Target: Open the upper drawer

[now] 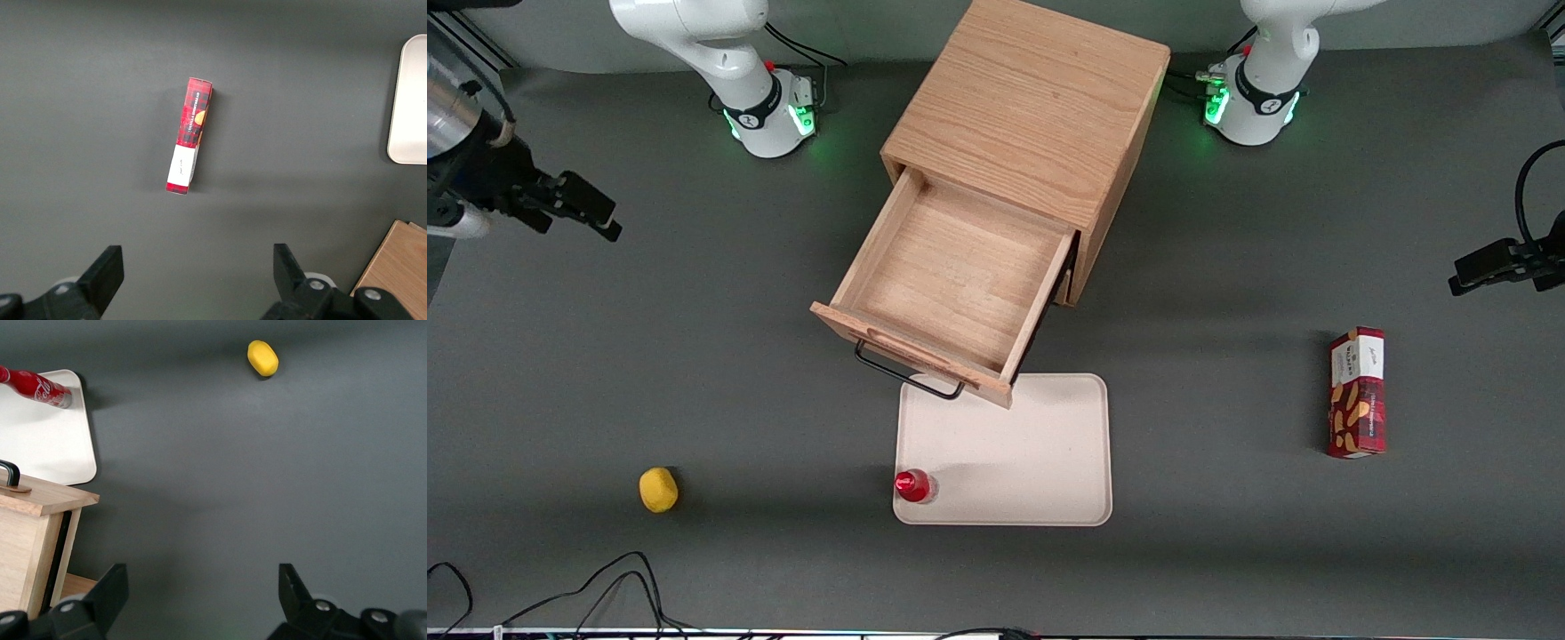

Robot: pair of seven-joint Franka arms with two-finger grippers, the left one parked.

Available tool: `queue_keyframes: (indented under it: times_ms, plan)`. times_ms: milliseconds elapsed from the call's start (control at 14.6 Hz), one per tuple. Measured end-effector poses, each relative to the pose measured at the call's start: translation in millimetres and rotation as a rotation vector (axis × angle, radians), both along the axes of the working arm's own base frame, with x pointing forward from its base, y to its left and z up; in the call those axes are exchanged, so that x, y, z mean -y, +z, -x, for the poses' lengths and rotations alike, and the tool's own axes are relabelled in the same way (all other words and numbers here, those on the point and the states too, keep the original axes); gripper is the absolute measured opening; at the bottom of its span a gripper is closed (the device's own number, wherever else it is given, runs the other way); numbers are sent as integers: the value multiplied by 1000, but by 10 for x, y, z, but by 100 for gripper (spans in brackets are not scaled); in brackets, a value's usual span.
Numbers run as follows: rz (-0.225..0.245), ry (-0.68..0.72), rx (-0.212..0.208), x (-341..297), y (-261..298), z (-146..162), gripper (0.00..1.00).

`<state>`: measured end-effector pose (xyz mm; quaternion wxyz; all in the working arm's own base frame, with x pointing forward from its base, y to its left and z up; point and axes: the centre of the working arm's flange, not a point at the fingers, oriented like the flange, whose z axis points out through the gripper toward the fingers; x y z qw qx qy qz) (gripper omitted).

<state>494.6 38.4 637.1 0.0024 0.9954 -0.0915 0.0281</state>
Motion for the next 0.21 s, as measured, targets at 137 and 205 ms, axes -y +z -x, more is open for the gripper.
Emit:
queue_keyframes:
  times_ms: [137, 205]
  plan:
    - [2, -13, -7, 64, -25, -5, 100]
    - [3, -19, -12, 94, -49, -18, 100]
